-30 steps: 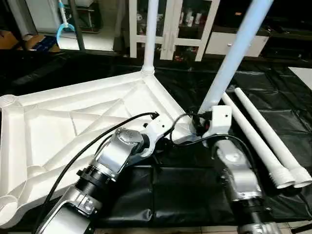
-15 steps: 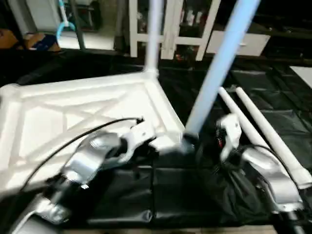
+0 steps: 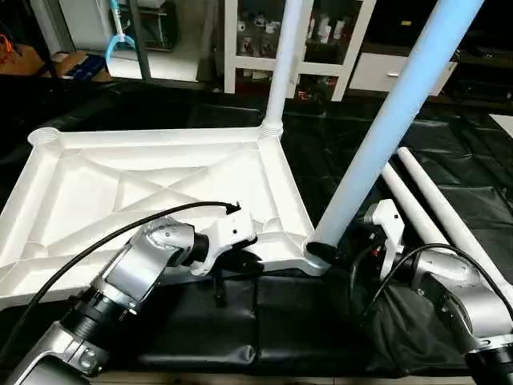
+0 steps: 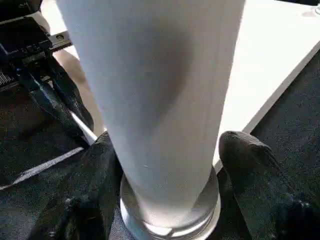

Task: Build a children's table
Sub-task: Rotate leg to tighten

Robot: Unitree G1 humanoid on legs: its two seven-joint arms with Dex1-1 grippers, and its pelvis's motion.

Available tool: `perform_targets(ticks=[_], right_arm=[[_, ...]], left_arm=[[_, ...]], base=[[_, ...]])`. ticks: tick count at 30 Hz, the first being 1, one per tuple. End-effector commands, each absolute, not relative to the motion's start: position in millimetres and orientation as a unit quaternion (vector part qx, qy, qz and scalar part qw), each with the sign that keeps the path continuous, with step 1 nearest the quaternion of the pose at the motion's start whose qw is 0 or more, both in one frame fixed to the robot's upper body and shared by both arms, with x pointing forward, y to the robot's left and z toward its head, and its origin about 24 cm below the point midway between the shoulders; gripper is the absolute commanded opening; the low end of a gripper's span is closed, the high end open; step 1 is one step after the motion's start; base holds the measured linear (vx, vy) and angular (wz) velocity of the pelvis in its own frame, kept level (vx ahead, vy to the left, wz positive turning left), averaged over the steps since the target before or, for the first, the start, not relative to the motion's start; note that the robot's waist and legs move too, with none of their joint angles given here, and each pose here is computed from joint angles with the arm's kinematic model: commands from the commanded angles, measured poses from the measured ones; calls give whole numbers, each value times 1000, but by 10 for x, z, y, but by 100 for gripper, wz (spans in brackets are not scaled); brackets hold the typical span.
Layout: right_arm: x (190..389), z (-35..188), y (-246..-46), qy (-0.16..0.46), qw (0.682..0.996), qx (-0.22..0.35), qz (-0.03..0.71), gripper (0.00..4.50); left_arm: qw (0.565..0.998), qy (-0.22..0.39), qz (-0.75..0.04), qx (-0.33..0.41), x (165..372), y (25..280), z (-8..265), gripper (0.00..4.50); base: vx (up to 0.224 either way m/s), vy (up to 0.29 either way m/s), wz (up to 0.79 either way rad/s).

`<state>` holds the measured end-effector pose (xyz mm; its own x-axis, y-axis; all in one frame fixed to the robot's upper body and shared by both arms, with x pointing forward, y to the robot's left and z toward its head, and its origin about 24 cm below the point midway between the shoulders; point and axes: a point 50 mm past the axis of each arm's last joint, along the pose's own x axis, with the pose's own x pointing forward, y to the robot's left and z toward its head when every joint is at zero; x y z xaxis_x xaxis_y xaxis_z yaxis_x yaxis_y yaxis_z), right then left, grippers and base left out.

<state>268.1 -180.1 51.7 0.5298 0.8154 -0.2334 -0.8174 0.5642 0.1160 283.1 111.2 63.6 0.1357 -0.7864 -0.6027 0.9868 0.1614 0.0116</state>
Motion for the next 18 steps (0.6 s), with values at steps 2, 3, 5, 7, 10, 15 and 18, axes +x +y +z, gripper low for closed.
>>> perform_targets(ticks=[2,3,5,7,10,15,18], right_arm=[[2723,569,-1857,118,883,8,454,271],[2717,563,-1843,117,883,13,455,271],[2710,556,-1830,116,882,18,456,261],[2709,547,-1813,110,886,27,449,236],[2729,527,-1812,101,898,38,427,224],[2825,362,-1824,120,947,26,298,214],[2884,210,-1860,150,978,-3,147,209]], left_arm=[[709,219,-641,194,2772,1038,674,0],[708,219,-642,194,2768,1034,672,0],[707,220,-644,193,2763,1030,671,0],[707,219,-645,192,2758,1017,669,0],[707,220,-644,190,2758,996,668,0],[746,253,-586,190,2858,964,619,0],[815,264,-482,184,3058,919,595,0]], base=[[0,0,0],[0,0,0],[0,0,0],[0,0,0],[0,0,0],[0,0,0],[0,0,0]])
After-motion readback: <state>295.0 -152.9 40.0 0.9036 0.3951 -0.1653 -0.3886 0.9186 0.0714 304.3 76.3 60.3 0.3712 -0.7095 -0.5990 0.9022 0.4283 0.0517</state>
